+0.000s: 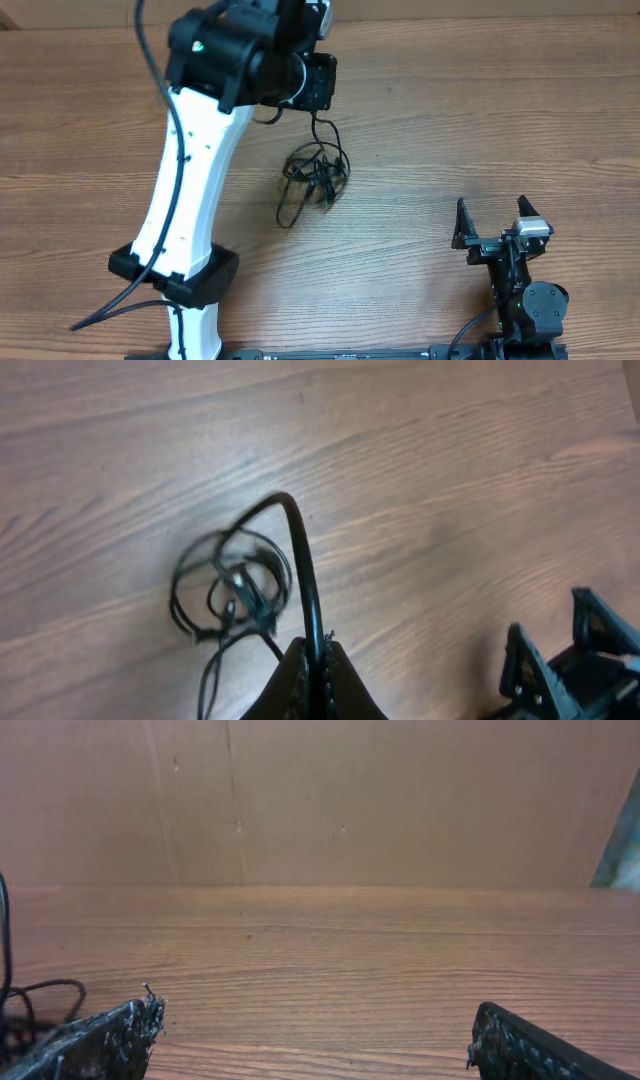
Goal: Untangle cables
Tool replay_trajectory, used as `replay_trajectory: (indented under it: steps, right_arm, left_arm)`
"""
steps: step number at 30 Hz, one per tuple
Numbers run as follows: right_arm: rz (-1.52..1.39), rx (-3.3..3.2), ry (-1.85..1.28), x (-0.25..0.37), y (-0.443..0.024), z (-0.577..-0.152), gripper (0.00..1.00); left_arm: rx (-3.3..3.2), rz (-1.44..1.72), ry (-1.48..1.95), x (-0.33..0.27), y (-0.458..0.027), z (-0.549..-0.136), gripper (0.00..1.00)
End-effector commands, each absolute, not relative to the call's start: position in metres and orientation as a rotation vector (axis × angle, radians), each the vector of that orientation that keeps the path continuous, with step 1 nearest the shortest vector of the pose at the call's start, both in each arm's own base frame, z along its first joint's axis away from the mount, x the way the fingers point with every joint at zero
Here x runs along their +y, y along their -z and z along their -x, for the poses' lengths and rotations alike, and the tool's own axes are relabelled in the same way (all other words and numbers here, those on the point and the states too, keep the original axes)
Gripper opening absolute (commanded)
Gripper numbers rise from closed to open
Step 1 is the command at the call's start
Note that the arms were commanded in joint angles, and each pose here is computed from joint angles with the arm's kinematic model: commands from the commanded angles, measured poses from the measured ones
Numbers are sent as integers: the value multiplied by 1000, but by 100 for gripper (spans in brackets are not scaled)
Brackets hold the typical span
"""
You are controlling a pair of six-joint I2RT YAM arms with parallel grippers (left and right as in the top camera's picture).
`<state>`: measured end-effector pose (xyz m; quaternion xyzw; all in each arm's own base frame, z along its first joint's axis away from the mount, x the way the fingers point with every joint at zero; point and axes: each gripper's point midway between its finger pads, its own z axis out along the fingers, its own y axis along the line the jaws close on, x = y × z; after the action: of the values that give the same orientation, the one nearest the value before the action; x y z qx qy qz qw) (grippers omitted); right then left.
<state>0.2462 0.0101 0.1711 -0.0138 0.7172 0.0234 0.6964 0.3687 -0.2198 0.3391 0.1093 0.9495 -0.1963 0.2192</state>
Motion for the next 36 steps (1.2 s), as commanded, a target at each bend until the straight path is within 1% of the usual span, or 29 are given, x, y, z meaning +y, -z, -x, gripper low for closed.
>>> replay_trajectory:
  steps: [1, 4, 6, 8, 11, 14, 15, 16, 19, 24, 25, 28, 30, 32, 34, 36]
  right_arm:
    - [28, 1594, -44, 9, -170, -246, 100]
    - [28, 1594, -44, 9, -170, -246, 100]
    - [29, 1594, -44, 9, -170, -246, 100]
    - [29, 1594, -44, 9, -170, -246, 100]
    - [28, 1594, -44, 9, -170, -246, 100]
    - [29, 1594, -44, 9, -170, -246, 100]
    - [29, 1594, -44, 9, -170, -246, 100]
    - [29, 1594, -44, 9, -170, -246, 100]
    - [29, 1594, -44, 9, -170, -246, 100]
    - [28, 1594, -44, 9, -170, -246, 100]
    - [28, 1594, -44, 9, -170, -246, 100]
    - [28, 1594, -44, 9, -170, -246, 100]
    - [28, 1594, -44, 9, -170, -246, 100]
    - [29, 1594, -44, 9, -170, -246, 100]
    - [28, 1594, -44, 9, -170, -246, 100]
    - [28, 1594, -44, 9, -170, -246, 100]
  left_arm:
    - [2440, -333, 606, -211, -396, -357, 4]
    - [2331, -307, 577, -198, -428, -350, 4]
    - [2293, -252, 489, -182, -438, -351, 4]
    - [2296, -130, 384, -162, -438, -355, 4]
    - [2352, 122, 244, -135, -420, -361, 4]
    - [2474, 143, 277, -148, -387, -365, 4]
    - [2542, 113, 329, -163, -369, -368, 4]
    - [2567, 65, 366, -171, -363, -368, 4]
    - [2571, -84, 519, -196, -364, -367, 4]
    - [2415, -201, 852, -223, -415, -353, 4]
    - [2336, -228, 993, -227, -443, -342, 4]
    - [2260, -250, 1099, -222, -470, -328, 4]
    - [2291, -221, 985, -210, -459, -332, 4]
    - [2381, -99, 738, -186, -432, -343, 4]
    - [2446, 66, 393, -152, -404, -358, 4]
    - [2476, 36, 257, -149, -388, -363, 4]
